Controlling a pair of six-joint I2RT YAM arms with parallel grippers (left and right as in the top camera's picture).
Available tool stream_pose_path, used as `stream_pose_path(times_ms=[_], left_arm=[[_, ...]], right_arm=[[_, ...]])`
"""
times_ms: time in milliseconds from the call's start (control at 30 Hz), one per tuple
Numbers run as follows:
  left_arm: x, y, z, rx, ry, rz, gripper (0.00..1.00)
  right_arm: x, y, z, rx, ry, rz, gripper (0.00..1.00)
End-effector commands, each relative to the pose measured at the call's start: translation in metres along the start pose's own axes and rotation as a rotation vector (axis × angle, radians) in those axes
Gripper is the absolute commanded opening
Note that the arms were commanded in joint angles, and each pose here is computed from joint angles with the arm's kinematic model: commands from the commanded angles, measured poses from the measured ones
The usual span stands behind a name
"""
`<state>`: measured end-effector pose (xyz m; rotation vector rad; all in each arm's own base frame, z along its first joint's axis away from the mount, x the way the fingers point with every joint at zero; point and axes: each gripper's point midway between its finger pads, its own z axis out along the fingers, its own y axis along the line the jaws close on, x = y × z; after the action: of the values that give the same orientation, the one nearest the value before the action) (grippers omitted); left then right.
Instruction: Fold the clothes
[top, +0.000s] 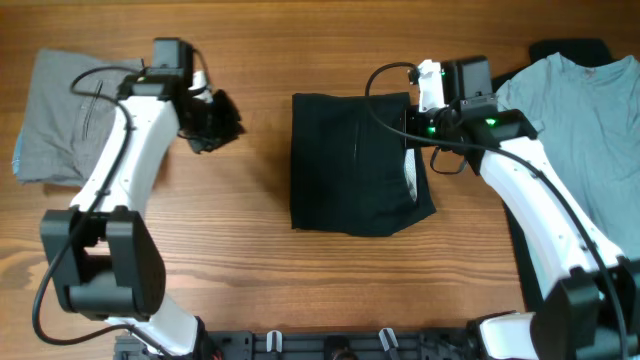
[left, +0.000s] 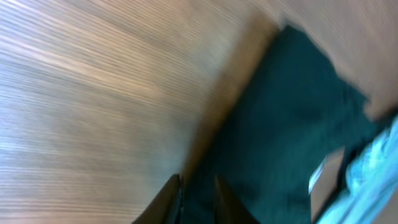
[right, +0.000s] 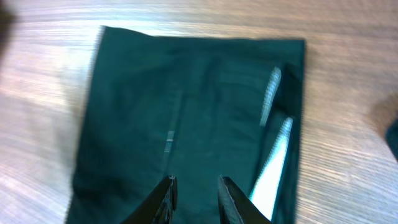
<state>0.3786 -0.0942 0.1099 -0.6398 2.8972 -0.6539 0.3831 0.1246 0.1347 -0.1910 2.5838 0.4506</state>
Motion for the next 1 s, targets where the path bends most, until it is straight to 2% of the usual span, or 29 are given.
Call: stream_pose_path(times_ms=[0,67,133,167,333,433,500,567,600,667,700,767,867,967], left_arm=[[0.06,-0.039,0.018,0.008,0.138,0.221,0.31],[0.096,-0.061,0.035,0.003,0.19,0.326,0.42],[0.126,-0.071,0.055,-0.039,0.223,0.369,0.48],[0.138,-0.071,0.065,-0.068,0.231,0.365,0.48],[0.182,-0.056,0.12,-0.123,0.339,0.155,0.06],[0.185,-0.025,0.131,-0.21,0.392,0.09,0.04],[0.164,-0.003,0.128,-0.269,0.352,0.175,0.04],[0.114,0.048,0.112,-0.5,0.188,0.206,0.04],[0.091,0.065,0.104,-0.553,0.13,0.205,0.04],[0.059,0.075,0.101,-0.537,0.073,0.219,0.04],[0.029,0.081,0.097,-0.514,0.004,0.22,0.04],[0.006,0.077,0.086,-0.453,-0.006,0.228,0.07],[0.001,0.042,0.052,-0.257,0.11,0.266,0.27],[-0.005,0.026,0.008,-0.234,0.142,0.276,0.4]], right_arm=[[-0.007,-0.029,-0.008,0.075,-0.035,0.128,0.25],[-0.016,-0.044,-0.024,0.086,-0.074,0.193,0.27],[-0.017,-0.054,-0.038,0.066,-0.087,0.234,0.27],[-0.014,-0.06,-0.041,0.075,-0.078,0.25,0.28],[0.007,-0.066,-0.043,0.093,0.002,0.259,0.29],[0.01,-0.066,-0.043,0.094,0.014,0.264,0.29],[0.013,-0.066,-0.043,0.094,0.026,0.267,0.29],[0.015,-0.063,-0.043,0.082,0.034,0.266,0.29],[0.013,-0.059,-0.042,0.069,0.03,0.26,0.29],[0.009,-0.053,-0.041,0.046,0.017,0.246,0.3],[0.005,-0.045,-0.039,0.021,0.004,0.227,0.32],[-0.002,-0.031,-0.036,-0.018,-0.014,0.195,0.34],[-0.008,-0.018,-0.033,-0.039,-0.035,0.154,0.38],[-0.01,-0.011,-0.03,-0.051,-0.047,0.136,0.39]])
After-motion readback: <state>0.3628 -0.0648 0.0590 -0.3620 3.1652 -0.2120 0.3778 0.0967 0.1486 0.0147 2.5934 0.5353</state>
